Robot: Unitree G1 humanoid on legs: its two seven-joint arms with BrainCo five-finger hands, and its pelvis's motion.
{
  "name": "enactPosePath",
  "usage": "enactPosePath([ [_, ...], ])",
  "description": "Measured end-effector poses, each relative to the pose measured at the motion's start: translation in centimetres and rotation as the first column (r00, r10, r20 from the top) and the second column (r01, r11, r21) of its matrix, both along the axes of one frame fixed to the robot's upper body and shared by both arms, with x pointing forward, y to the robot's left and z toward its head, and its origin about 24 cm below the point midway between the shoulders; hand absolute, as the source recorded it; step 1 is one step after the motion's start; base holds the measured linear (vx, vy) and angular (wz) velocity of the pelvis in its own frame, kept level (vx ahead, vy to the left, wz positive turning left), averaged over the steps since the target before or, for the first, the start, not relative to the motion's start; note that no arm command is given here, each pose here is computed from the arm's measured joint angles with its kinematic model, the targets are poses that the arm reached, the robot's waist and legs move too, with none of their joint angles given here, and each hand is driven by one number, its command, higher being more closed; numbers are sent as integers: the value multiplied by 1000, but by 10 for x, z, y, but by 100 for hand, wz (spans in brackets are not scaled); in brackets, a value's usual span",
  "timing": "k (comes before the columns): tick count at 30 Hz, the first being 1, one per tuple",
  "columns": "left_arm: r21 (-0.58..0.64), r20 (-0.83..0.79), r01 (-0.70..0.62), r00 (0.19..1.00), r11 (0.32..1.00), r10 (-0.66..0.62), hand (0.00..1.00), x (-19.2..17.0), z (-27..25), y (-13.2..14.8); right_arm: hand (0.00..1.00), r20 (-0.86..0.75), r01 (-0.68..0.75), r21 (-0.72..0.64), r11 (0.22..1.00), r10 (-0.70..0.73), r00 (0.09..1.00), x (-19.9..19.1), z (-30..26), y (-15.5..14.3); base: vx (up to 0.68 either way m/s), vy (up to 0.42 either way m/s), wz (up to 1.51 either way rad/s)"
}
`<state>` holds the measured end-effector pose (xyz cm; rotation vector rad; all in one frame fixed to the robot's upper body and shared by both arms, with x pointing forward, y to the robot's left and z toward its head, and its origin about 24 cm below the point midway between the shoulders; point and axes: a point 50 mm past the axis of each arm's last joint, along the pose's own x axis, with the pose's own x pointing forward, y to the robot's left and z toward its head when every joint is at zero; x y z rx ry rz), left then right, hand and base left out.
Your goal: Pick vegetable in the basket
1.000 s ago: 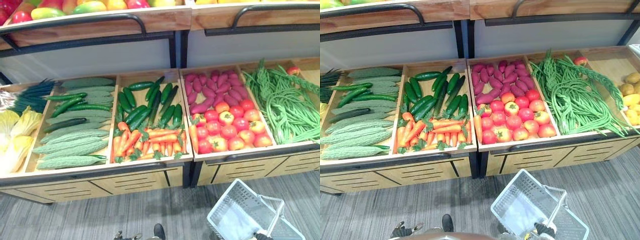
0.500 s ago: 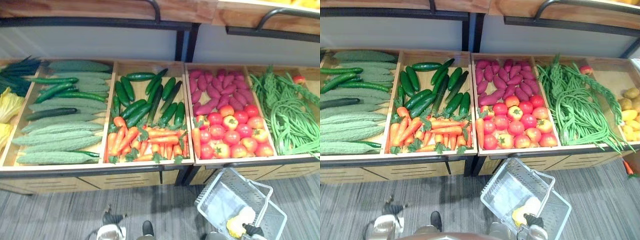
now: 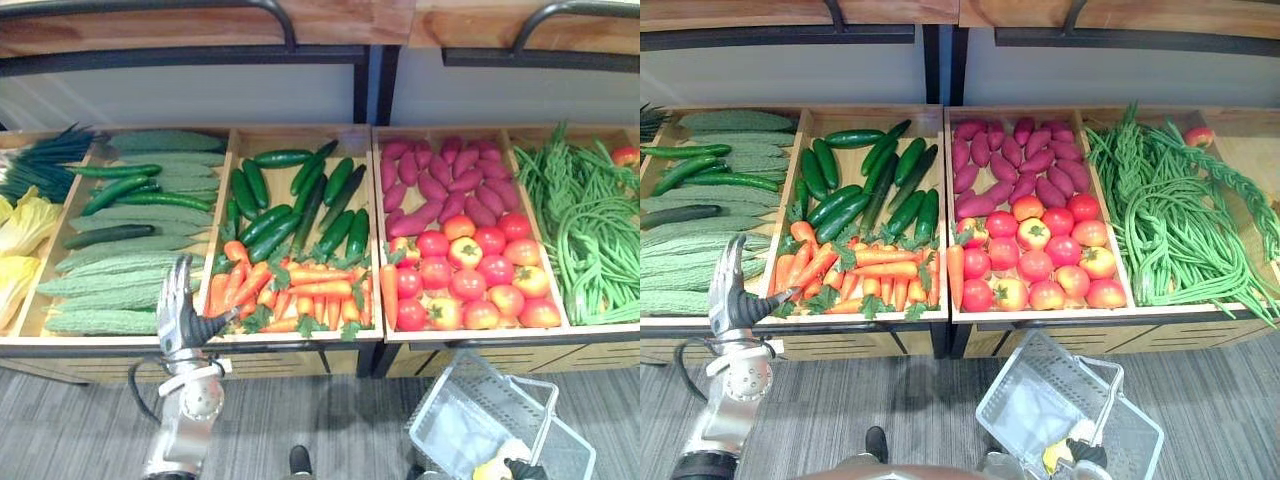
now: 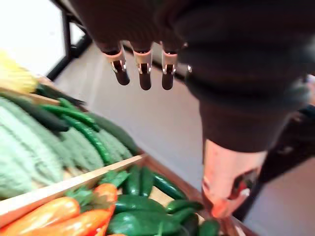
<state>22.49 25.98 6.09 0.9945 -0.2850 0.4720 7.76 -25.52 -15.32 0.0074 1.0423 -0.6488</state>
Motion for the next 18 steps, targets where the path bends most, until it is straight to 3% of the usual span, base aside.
enactPosePath([
  [2, 67, -9, 51, 999, 996, -51, 0, 2, 6, -2, 100, -3, 13, 1, 1000, -13, 1000, -3, 0, -1, -34, 12, -6],
  [3, 148, -21, 144, 990, 979, -142, 0, 5, 13, -11, 100, -16, 55, -1, 998, -55, 998, -13, -1, -5, -34, 11, -2],
  [9, 289, -118, 355, 935, 889, -335, 0, 13, 22, -30, 100, -48, 145, -14, 989, -145, 988, -38, 0, -19, -36, 7, -9],
  [18, 306, -307, 444, 883, 842, -355, 0, 32, -4, -33, 100, -50, 141, -40, 989, -142, 989, -42, 4, -28, 5, -1, -20],
])
